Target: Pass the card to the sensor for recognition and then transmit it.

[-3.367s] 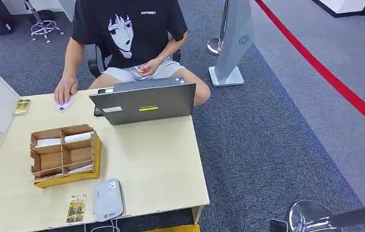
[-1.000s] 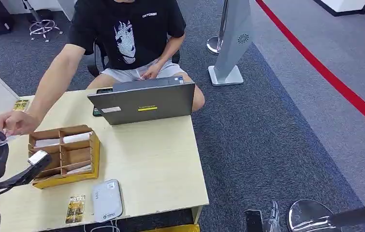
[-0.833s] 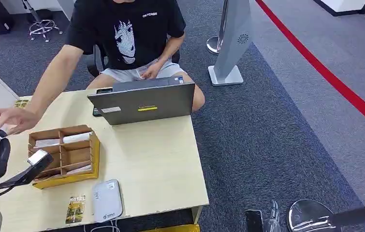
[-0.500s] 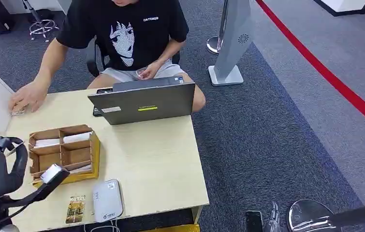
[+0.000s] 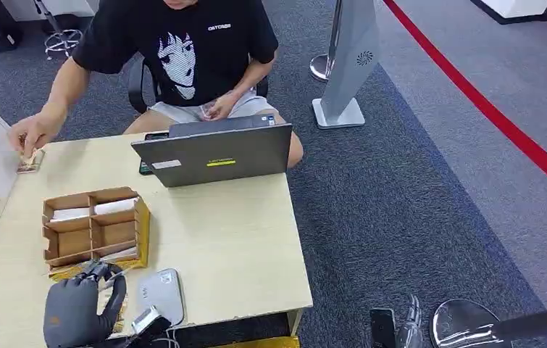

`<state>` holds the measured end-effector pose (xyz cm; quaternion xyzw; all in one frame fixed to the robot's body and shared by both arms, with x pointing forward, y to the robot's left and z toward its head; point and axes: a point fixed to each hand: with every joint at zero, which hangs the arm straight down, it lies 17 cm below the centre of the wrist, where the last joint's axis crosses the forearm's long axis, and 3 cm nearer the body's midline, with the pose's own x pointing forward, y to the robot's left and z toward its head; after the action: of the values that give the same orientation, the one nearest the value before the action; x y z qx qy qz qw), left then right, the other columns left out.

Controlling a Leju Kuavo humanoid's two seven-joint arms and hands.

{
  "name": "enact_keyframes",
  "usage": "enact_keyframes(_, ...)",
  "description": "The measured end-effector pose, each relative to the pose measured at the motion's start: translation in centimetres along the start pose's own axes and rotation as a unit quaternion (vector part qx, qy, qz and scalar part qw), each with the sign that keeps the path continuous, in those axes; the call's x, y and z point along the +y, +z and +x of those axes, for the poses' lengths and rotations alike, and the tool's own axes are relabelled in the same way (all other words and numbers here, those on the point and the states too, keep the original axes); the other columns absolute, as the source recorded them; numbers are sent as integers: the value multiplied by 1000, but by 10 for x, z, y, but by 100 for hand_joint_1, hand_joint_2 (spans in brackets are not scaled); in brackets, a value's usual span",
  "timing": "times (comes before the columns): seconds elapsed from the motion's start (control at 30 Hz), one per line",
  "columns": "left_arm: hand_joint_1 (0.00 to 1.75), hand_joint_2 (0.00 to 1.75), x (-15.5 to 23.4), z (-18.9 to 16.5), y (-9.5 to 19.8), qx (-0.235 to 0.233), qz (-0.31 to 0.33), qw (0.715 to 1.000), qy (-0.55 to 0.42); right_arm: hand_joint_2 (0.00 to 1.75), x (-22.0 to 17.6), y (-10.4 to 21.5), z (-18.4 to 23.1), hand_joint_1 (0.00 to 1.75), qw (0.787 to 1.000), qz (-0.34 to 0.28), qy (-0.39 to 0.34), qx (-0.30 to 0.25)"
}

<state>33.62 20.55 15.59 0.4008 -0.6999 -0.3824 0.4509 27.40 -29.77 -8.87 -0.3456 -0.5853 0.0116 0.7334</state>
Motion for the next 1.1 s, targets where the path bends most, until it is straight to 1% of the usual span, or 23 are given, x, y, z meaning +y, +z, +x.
enact_keyframes(0.17, 175, 175, -25, -3, 15, 18, -33, 999, 15, 175, -1, 0, -1, 0, 1000, -5, -5, 4)
enact_keyframes(0.43, 175, 175, -51, -4, 26, 18, -60, 998, 1, 175, -1, -1, -2, 0, 1000, -6, -9, 7)
enact_keyframes(0.8, 175, 175, -79, -8, 34, 21, -79, 997, 0, 175, 3, -2, -1, 0, 1000, -3, -15, 10)
enact_keyframes(1.1, 175, 175, -88, -10, 36, 19, -88, 996, -10, 175, 6, -1, 0, 0, 1000, -1, -16, 10)
